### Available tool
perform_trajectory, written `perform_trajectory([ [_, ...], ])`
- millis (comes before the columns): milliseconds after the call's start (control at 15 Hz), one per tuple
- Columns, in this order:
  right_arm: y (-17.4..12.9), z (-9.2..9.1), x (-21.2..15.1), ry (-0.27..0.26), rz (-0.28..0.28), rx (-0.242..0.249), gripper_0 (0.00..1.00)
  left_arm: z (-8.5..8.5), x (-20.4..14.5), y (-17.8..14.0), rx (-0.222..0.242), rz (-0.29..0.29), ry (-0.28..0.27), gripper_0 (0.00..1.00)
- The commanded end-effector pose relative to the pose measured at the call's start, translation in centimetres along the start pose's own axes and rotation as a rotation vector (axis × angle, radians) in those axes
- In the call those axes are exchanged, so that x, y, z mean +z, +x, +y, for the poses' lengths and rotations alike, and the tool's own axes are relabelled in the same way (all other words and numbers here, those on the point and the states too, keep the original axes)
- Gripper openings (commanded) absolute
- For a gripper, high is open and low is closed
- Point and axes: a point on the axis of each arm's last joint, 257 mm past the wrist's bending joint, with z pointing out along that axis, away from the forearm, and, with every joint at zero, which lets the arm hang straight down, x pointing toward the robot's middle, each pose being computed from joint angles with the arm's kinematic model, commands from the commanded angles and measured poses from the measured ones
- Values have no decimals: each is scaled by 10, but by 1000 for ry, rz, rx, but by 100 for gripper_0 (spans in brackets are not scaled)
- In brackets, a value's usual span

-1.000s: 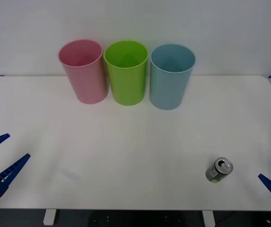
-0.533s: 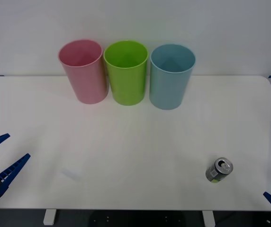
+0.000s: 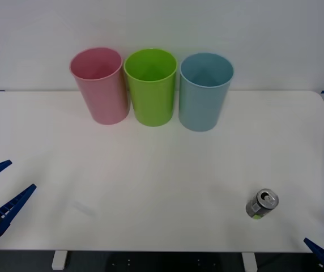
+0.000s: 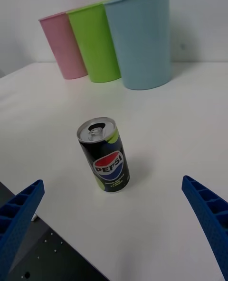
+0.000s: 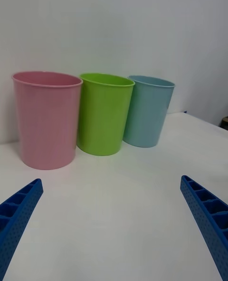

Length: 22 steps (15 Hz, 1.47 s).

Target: Grasp the object on the table and drop it into the matching bin: aluminum can to the light blue bin, PET bottle to the pink bin.

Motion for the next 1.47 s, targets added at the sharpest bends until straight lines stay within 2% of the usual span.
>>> perform_trajectory([
  [67, 11, 2, 9, 2, 17, -11, 100, 0, 0, 0, 0, 0, 0, 100],
  [267, 20, 6, 19, -5, 13, -3, 100, 0, 0, 0, 0, 0, 0, 100],
  [533, 28, 9, 38, -8, -33, 30, 100, 0, 0, 0, 0, 0, 0, 100],
  [867, 30, 17, 60, 12, -78, 47, 100, 0, 0, 0, 0, 0, 0, 100],
  [1467, 35, 19, 106, 50, -91, 58, 100, 0, 0, 0, 0, 0, 0, 100],
])
